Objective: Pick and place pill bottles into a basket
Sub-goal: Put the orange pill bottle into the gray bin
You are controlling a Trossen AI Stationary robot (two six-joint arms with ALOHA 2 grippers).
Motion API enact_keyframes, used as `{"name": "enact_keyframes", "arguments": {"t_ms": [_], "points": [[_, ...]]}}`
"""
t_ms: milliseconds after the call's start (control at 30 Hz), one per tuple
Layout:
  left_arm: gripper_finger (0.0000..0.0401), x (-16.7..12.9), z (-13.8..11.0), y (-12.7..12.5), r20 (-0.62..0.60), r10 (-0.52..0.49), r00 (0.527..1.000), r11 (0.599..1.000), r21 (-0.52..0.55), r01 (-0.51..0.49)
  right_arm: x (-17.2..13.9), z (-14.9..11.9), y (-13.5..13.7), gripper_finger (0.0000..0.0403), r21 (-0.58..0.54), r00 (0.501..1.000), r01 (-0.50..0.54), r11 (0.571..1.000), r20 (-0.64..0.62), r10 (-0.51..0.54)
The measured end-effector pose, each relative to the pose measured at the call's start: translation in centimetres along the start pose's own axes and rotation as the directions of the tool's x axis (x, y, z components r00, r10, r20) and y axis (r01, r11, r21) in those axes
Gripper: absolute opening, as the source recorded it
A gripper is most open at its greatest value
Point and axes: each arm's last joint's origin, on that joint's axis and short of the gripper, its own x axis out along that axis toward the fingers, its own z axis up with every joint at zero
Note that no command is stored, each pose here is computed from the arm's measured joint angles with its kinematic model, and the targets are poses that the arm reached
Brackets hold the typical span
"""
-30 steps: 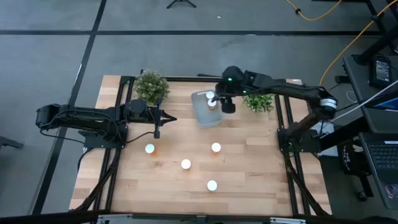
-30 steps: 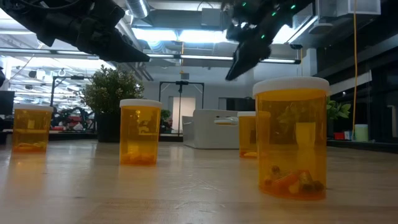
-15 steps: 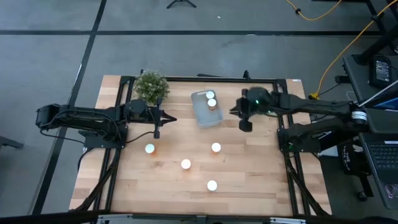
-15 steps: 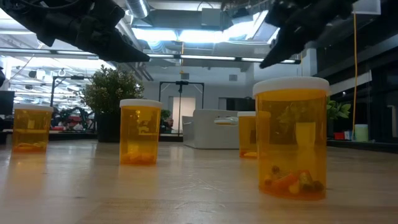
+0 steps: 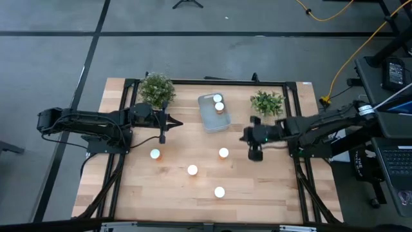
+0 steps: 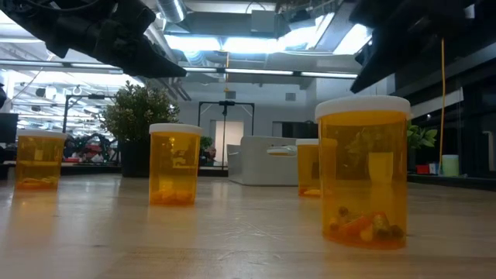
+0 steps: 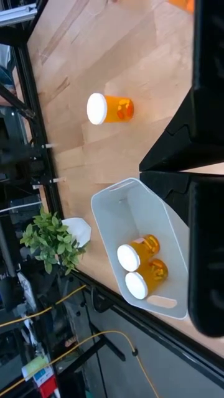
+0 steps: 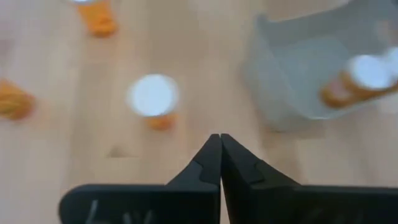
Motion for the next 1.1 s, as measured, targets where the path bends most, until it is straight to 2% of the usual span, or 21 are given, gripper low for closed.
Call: {"name": "enact_keyframes", "arguments": {"t_ms": [100, 367, 500, 700, 867, 967, 1100], "points": [[0.0002, 0.0, 0.0, 0.0, 0.000, 0.000, 1.000, 1.000, 0.000, 0.000, -0.3, -0.1, 1.8, 0.0006, 0.008, 0.999, -0.037, 0.999, 0.027, 0.036], [0.0005, 0.0, 0.1, -0.1, 0.016, -0.048, 0.999, 0.999, -0.007, 0.048, -1.5, -0.6, 5.8, 0.0006, -0.002, 0.992, -0.028, 1.000, 0.119, 0.028], [0.0002, 0.0, 0.1, -0.2, 0.023, -0.079, 0.997, 0.997, -0.024, 0.080, -1.8, -1.3, 7.0, 0.0005, 0.006, 0.993, -0.031, 1.000, 0.117, 0.030], [0.0008, 0.0, 0.1, -0.2, 0.022, -0.086, 0.996, 0.996, -0.025, 0.086, -1.4, -1.5, 7.7, 0.0015, 0.049, 0.993, -0.044, 0.998, 0.109, 0.039], [0.0010, 0.0, 0.0, -0.3, 0.018, -0.087, 0.996, 0.996, -0.018, 0.087, -0.2, -1.8, 8.0, 0.0031, 0.079, 0.994, 0.022, 0.997, 0.103, -0.030], [0.0006, 0.0, 0.0, -0.3, 0.018, -0.087, 0.996, 0.996, -0.006, 0.087, 0.9, -2.9, 7.9, 0.0045, 0.082, 0.989, 0.069, 0.994, 0.127, -0.079], [0.0002, 0.0, 0.0, -0.3, 0.018, -0.087, 0.996, 0.996, 0.020, 0.086, 2.2, -4.6, 7.8, 0.0071, 0.125, 0.979, 0.036, 0.992, 0.193, -0.060]]}}
